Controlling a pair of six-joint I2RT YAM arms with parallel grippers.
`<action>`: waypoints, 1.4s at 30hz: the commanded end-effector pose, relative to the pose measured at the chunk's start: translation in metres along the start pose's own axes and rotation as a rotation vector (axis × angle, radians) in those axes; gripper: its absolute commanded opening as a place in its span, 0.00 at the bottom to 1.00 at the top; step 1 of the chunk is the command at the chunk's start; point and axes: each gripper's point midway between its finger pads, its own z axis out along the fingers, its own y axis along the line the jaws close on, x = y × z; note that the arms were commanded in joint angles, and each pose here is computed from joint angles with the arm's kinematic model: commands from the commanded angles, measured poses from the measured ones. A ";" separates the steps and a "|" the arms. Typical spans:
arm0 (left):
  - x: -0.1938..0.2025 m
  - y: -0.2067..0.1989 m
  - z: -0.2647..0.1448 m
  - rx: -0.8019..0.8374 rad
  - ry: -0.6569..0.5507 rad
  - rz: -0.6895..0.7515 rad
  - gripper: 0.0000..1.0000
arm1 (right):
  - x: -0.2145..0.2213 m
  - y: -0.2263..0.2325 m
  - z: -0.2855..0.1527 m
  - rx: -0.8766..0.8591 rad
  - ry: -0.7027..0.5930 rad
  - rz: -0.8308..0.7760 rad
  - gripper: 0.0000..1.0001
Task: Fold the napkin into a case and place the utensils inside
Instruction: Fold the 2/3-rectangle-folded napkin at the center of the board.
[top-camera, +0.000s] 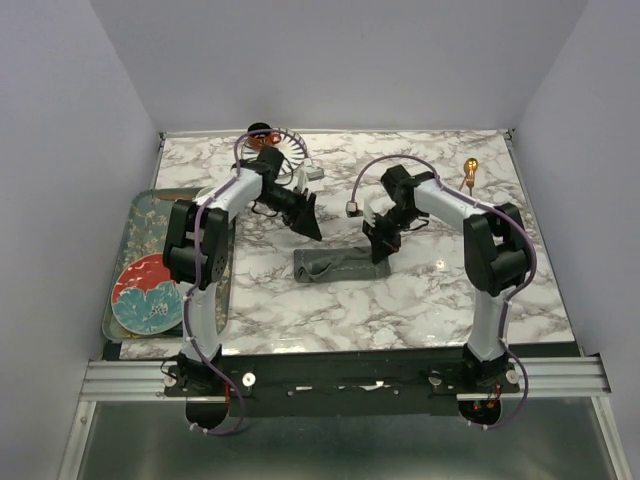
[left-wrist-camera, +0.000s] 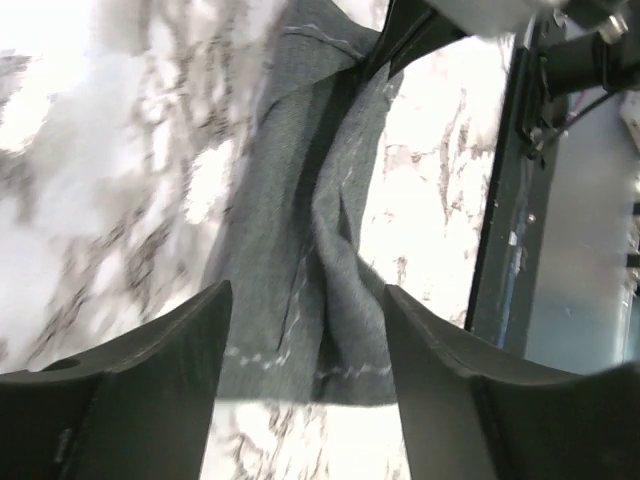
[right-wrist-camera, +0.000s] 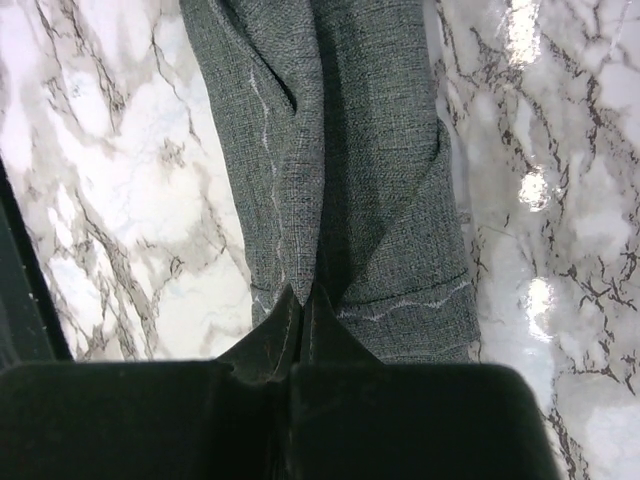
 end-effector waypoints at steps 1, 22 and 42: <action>-0.004 0.001 -0.032 -0.091 -0.064 0.099 0.74 | -0.004 0.004 -0.003 -0.096 -0.029 0.106 0.01; 0.044 -0.043 0.014 -0.371 0.158 0.846 0.73 | -0.004 -0.027 0.012 -0.175 -0.022 0.344 0.01; 0.069 0.034 0.020 -0.423 0.315 0.516 0.11 | 0.003 -0.036 0.014 -0.160 0.017 0.329 0.01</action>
